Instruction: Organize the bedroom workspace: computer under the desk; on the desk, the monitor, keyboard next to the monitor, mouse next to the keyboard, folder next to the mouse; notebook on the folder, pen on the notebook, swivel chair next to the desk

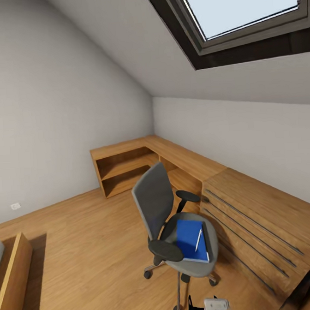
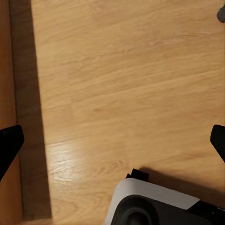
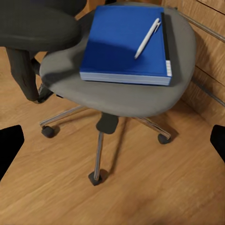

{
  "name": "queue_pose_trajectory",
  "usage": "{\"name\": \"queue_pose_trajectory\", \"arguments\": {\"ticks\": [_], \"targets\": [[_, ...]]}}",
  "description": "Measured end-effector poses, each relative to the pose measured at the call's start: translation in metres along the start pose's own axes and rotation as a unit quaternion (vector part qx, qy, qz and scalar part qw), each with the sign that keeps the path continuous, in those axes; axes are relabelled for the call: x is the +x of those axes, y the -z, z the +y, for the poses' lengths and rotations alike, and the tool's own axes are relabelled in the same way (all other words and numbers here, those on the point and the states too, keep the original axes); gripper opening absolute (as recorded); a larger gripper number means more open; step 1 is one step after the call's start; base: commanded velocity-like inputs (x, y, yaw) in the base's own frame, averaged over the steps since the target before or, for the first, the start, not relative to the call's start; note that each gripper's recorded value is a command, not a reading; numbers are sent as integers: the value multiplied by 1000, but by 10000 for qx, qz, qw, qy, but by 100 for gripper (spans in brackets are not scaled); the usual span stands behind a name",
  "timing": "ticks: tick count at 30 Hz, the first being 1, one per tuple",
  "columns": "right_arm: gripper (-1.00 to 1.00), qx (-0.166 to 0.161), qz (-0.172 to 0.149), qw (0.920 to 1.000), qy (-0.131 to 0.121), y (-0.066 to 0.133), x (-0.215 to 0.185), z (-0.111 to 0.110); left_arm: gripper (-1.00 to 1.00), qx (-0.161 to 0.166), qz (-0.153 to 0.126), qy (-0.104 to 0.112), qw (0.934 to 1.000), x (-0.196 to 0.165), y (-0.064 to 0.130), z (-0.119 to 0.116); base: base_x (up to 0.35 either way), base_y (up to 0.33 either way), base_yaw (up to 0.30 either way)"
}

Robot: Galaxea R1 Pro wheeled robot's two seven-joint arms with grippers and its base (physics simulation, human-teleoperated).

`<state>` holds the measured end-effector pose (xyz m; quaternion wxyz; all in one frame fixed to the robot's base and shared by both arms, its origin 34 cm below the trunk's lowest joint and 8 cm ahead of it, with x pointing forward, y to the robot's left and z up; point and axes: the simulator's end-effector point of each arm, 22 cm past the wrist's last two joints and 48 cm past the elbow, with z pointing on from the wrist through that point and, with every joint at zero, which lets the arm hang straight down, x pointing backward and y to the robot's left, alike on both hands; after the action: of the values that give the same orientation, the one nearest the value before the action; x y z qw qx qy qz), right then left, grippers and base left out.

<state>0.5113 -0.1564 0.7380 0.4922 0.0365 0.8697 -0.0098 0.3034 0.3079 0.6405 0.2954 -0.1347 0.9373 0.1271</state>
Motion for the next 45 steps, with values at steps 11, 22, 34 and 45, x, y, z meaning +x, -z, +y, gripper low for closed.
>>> {"name": "queue_pose_trajectory", "arguments": {"ticks": [11,22,34,45], "targets": [[100,480,-141,9986,179,-48,-62,-45,100,193,-230,638,9975,-114,-41,12,6,0,5],[100,893,324,9954,105,-129,-221,-78,100,1200,-895,1682,9743,-368,26,-29,0,0,0],[100,1014,849,9911,-162,-128,-198,-80,100,1263,-1393,1782,9659,-405,64,-49,80,0,0],[100,1057,1039,9889,-115,-126,-184,-85,100,1269,-1388,1754,9664,-403,64,-52,315,5,0]]}}
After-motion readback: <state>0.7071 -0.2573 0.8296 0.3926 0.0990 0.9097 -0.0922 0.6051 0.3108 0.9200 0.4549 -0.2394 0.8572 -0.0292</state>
